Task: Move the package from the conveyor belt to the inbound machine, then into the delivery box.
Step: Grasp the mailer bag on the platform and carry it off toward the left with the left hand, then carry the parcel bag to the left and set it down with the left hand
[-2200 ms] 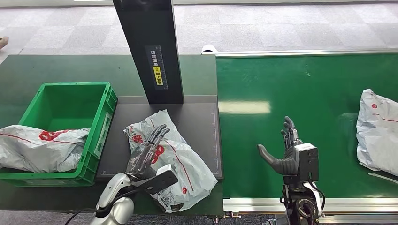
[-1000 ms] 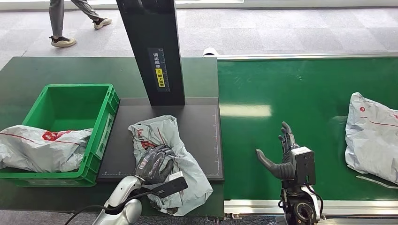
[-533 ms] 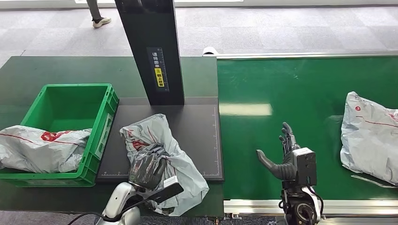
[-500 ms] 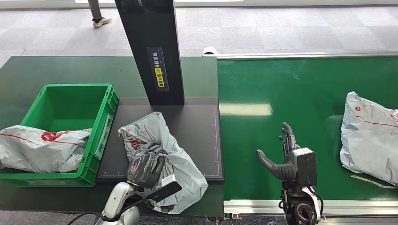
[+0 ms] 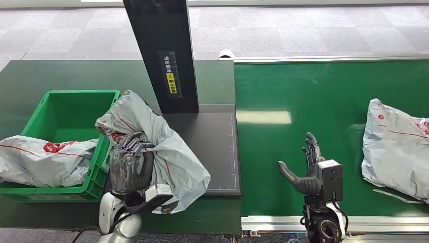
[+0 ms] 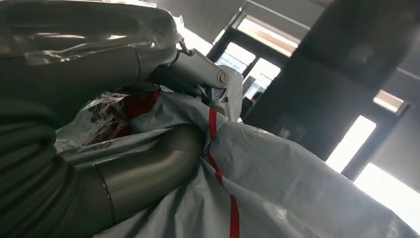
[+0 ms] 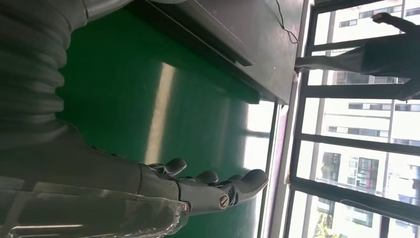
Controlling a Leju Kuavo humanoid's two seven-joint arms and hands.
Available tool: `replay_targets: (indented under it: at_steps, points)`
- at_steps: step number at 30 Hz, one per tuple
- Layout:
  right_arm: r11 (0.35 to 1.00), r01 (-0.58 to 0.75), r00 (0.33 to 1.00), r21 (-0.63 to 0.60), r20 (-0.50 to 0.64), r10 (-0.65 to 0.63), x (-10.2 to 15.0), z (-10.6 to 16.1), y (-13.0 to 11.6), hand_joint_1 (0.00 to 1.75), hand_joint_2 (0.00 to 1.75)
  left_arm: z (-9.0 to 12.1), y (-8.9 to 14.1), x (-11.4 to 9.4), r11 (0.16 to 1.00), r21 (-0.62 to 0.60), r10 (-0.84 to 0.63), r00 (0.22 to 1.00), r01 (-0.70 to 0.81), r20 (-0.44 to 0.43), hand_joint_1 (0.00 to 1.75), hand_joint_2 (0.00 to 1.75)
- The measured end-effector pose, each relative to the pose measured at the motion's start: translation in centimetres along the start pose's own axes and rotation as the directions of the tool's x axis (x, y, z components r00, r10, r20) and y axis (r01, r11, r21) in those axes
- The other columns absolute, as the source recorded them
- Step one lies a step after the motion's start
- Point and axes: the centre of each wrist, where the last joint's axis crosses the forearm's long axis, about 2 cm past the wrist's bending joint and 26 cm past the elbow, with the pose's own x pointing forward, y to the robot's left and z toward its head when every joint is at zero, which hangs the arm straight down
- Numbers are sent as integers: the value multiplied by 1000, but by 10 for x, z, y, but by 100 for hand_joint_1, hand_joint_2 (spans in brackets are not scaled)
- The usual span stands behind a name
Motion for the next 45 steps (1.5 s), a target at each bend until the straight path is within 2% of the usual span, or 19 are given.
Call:
replay_targets:
  at_steps: [7,12,17,19,20,24,26,31,36,41,45]
  points:
    - [1000,-1,1000,-3,-3,1,-1,4,2,0,175,-30,29,-10,980,119,-156,988,158,-19,175,175]
    - [1000,-1,1000,-4,-4,1,-1,4,3,0,175,-40,41,-17,962,169,-207,977,214,-57,175,175]
    - [1000,-1,1000,-2,-3,1,-1,4,6,0,175,-68,64,-40,910,179,-368,927,375,-71,175,175]
    - [1000,-3,1000,-3,-3,3,-1,4,7,0,175,-85,75,-52,874,176,-429,890,452,-154,175,175]
    - [1000,-4,1000,-3,-3,3,-1,4,8,0,175,-94,80,-58,855,171,-450,864,490,-227,175,175]
    - [1000,-4,1000,-7,-7,4,-1,4,9,0,175,-132,98,-82,785,169,-407,703,595,-583,175,175]
    - [1000,-5,1000,-7,-8,5,-1,4,9,0,175,-144,100,-85,769,171,-384,658,616,-648,175,175]
    - [1000,-5,1000,-6,-9,5,-1,4,9,0,175,-158,96,-99,733,122,-530,674,669,-514,175,175]
    - [1000,-6,1000,-5,-12,6,-1,4,8,0,175,-164,84,-125,679,2,-663,614,734,-428,175,175]
    - [1000,-11,1000,1,-10,11,-1,4,6,0,175,-159,69,-159,567,-214,-811,493,795,-316,175,175]
    - [1000,-12,1000,13,0,12,0,0,5,0,175,-148,66,-181,436,-491,-898,400,754,-184,175,175]
